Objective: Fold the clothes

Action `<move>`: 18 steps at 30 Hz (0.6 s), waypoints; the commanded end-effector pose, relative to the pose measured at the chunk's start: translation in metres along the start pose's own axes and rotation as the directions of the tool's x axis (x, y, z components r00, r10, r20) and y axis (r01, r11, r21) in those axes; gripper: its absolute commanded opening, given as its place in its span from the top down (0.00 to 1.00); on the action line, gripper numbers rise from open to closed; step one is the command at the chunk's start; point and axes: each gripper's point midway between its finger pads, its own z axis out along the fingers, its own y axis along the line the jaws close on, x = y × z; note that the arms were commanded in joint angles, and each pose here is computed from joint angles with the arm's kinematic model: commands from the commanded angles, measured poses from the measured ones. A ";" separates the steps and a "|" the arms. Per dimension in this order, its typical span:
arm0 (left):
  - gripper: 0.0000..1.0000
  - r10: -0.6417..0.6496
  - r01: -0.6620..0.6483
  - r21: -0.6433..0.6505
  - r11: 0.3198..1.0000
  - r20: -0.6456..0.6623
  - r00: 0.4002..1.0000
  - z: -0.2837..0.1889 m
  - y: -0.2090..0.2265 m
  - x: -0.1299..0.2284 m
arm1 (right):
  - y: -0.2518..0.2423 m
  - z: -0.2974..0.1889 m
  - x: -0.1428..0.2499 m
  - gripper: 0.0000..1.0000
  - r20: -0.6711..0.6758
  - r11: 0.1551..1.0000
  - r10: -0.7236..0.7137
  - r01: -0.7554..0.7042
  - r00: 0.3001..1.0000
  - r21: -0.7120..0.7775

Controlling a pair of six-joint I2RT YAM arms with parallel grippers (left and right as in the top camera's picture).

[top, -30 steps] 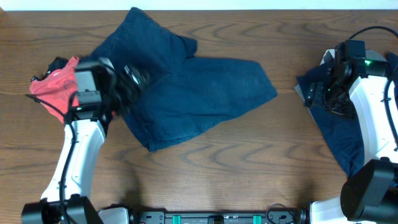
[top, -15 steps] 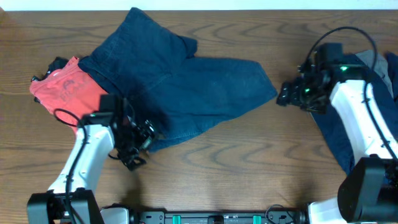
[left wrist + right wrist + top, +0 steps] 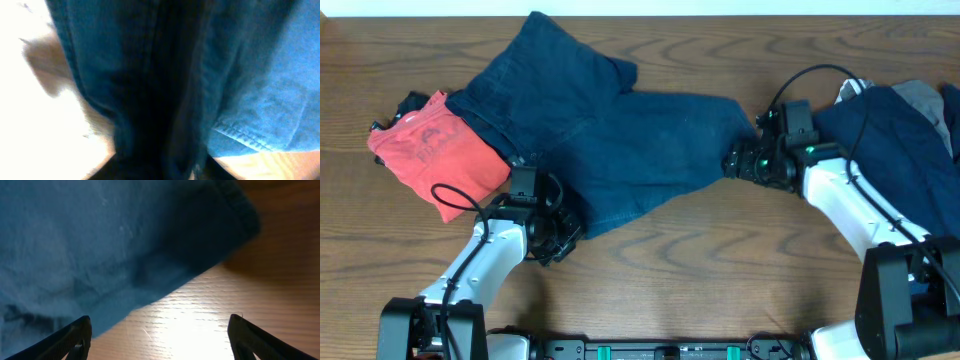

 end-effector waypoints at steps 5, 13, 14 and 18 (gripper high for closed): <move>0.94 -0.020 0.023 -0.051 0.998 0.046 0.999 0.000 0.011 -0.006 | -0.011 0.012 0.010 0.18 0.043 0.987 0.159 -0.159 0.986 0.006; 0.94 -0.002 0.004 -0.045 0.999 0.047 0.999 -0.015 0.012 0.003 | -0.019 0.031 0.020 0.21 0.009 0.980 0.195 -0.195 0.981 0.028; 0.94 0.004 -0.002 -0.044 0.999 0.048 0.999 -0.017 0.012 0.004 | -0.020 0.034 0.021 0.21 0.004 0.980 0.195 -0.195 0.981 0.028; 0.94 0.037 -0.035 -0.023 0.999 0.072 0.997 -0.030 0.010 0.007 | -0.021 0.049 0.022 0.48 -0.006 0.980 0.198 -0.198 0.980 0.021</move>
